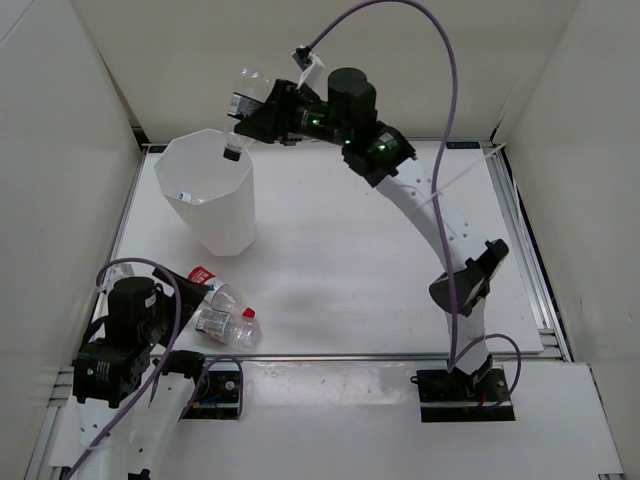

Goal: Put the plastic bottles in the bin

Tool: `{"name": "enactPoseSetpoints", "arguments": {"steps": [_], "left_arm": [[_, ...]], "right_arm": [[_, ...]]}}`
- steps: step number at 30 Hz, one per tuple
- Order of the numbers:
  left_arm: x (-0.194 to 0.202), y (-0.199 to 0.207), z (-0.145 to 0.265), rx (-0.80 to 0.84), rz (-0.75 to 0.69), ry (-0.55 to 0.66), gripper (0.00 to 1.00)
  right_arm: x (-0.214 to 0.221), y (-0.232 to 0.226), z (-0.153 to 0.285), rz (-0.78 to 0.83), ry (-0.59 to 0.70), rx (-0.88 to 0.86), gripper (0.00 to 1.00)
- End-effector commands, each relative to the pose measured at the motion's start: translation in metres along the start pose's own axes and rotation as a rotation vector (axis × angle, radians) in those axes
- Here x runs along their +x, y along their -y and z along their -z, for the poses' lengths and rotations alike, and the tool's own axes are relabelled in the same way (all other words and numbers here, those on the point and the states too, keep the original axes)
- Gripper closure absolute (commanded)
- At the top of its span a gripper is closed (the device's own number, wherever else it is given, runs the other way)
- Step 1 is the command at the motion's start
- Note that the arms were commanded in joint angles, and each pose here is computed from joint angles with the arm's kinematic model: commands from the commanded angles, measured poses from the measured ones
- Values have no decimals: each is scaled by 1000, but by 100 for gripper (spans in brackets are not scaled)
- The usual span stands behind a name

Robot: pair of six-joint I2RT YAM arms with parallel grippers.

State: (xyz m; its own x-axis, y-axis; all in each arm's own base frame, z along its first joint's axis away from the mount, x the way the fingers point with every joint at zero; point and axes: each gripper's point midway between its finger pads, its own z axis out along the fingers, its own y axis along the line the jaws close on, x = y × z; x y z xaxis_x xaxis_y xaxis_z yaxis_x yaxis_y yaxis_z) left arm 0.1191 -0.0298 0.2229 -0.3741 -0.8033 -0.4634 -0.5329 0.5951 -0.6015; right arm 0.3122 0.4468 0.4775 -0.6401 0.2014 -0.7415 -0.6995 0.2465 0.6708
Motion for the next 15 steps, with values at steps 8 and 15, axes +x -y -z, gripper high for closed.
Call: {"name": "enactPoseSetpoints", "arguments": {"steps": [8,15], "left_arm": [[40,4,-5,-58,-108,-301,0],[33,4,-13,-114,-137,-299,0]], "right_arm": [[-14,31,-111,398,374,41,78],[5,3,-107,653,324,73,0]]}}
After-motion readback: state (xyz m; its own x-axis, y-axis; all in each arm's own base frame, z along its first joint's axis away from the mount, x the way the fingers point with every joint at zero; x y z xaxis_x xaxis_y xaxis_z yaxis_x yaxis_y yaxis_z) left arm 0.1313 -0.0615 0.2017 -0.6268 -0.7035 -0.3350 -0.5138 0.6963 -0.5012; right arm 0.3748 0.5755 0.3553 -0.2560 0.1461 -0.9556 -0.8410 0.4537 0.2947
